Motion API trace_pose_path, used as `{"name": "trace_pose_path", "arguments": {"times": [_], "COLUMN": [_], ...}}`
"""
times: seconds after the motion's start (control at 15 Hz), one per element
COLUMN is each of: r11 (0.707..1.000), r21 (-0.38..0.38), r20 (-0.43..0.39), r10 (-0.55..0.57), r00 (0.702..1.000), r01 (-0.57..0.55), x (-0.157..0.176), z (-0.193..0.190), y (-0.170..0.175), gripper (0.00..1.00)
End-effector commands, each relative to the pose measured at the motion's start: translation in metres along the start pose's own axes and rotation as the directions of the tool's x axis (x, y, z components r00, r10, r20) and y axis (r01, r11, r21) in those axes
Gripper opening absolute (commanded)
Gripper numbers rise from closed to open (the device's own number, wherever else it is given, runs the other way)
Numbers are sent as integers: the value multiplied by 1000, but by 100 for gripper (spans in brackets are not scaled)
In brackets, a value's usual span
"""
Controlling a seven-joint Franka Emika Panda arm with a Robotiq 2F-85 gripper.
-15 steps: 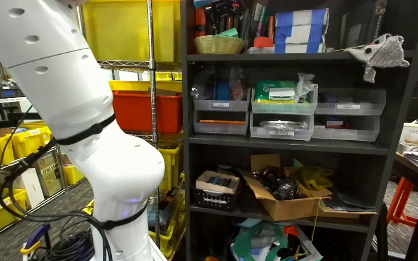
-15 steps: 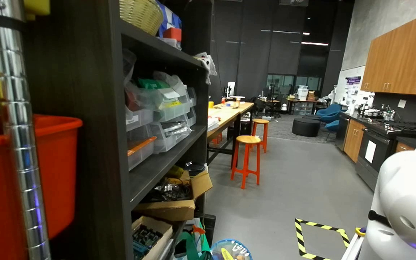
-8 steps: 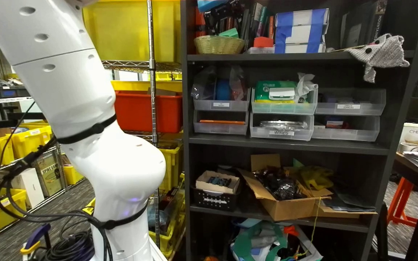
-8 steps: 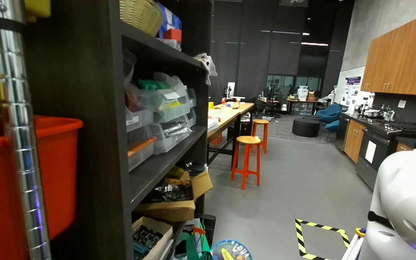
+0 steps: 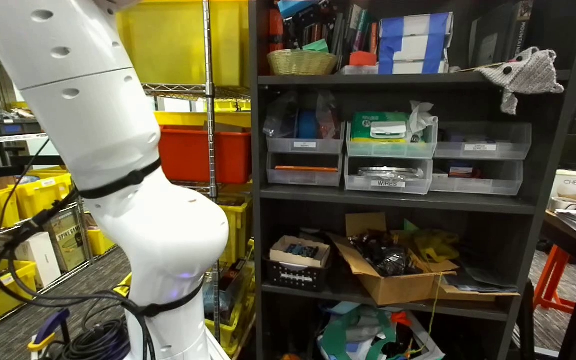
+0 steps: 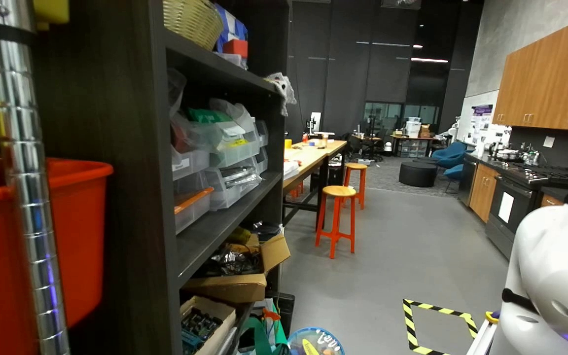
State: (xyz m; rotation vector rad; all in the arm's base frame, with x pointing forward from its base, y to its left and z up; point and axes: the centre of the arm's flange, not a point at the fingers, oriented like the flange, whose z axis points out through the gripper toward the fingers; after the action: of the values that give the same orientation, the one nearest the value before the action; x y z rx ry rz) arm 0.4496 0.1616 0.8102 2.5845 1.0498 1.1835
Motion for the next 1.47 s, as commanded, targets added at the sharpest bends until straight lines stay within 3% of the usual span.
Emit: {"name": "trace_pose_path", "arguments": {"times": [0.0,1.27,1.4], "r11": [999,990,989], "r21": [2,49,55], "r20": [-17,-30,-30], "r10": [-47,-129,-137], "r00": [999,991,990], "r01": [47,131,138], "x": [-3,2,2], "z": [0,13,13], "y": [7,9,7], "gripper": [100,100,91]}}
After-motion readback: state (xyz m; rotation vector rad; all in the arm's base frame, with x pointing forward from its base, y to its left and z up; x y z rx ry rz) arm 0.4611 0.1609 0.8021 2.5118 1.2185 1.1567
